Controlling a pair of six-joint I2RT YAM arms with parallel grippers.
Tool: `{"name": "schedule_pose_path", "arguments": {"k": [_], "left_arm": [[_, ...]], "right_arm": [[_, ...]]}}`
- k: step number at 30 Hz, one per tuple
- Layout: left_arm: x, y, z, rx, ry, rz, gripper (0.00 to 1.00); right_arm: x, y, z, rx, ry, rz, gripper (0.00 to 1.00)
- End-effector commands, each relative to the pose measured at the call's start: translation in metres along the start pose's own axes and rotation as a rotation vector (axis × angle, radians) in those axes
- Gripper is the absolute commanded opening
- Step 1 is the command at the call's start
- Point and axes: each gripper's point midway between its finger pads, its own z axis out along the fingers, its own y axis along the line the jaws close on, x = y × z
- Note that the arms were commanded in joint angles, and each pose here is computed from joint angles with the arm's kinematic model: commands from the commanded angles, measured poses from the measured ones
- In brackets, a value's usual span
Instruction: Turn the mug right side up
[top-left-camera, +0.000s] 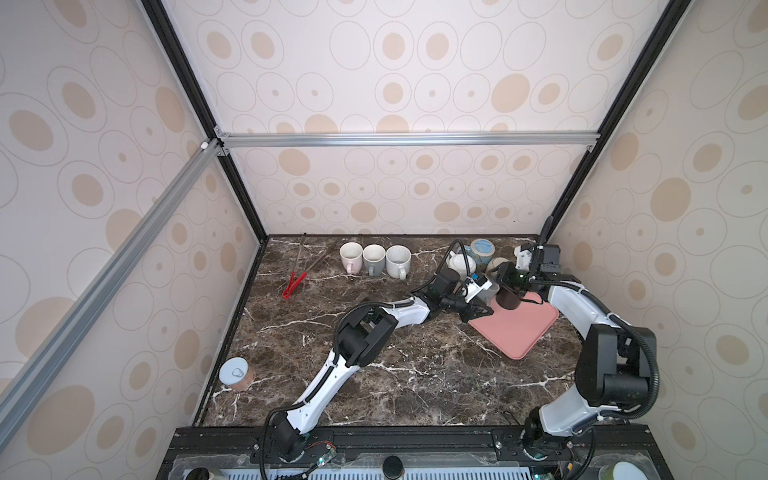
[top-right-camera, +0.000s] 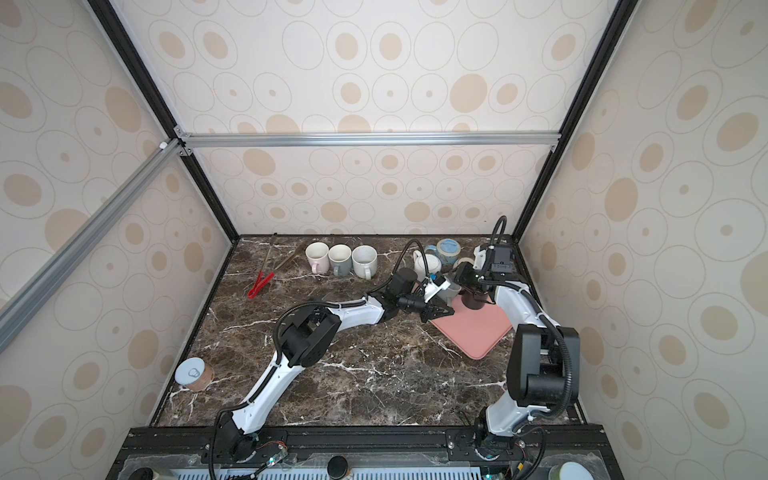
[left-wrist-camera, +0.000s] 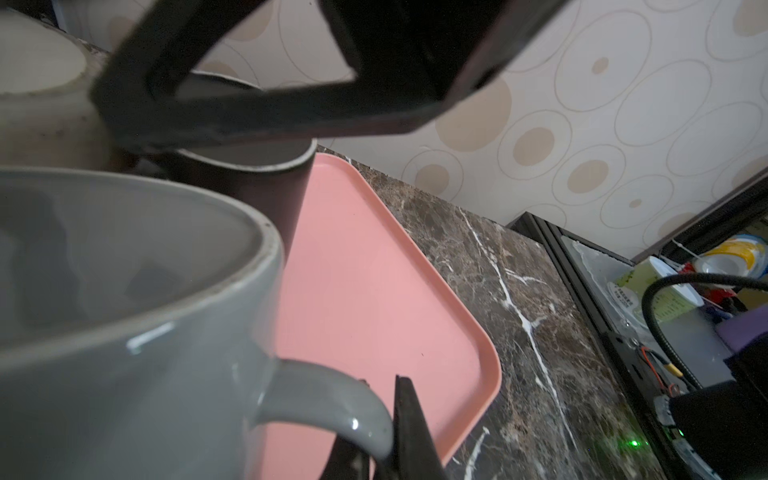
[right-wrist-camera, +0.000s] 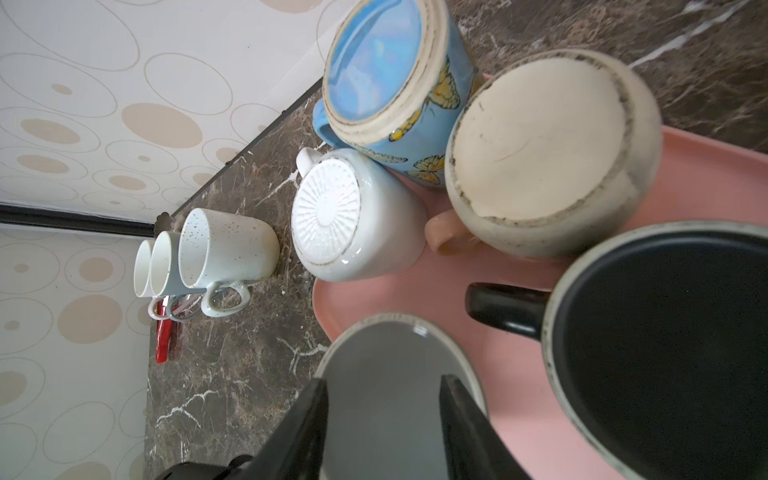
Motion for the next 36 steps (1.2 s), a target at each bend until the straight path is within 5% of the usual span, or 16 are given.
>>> {"name": "schedule_pose_path", "arguments": {"k": [1,11,21,27,36], "left_arm": [[-0.026,-0.013,-0.015,0.023,-0.083,0.04,0.06],[-0.003,0.003,-0.036,-0.09,-0.069,-0.017,0.44],[-0.001,0.007,-0.074,-0.252,-0.082,-0.03,0.51],[-0.002,0.015,-0.093,-0.55,-0.065,-0.095,0.57],[0.011,-0.011,-0.035,-0.791,0.008,-0.166,0.74]], "right_arm": [[0.006,0.009,0.011,-0.007,0.054,-0.067,0.47],[0.037,-0.006,0.031,0.077,0.158,-0.117,0.46],[0.043,-0.012,0.031,0.117,0.199,-0.118,0.45],[0.026,0.014,0.009,0.067,0.141,-0.124,0.46],[0.018,0.009,-0.004,0.136,0.131,-0.136,0.46]]}}
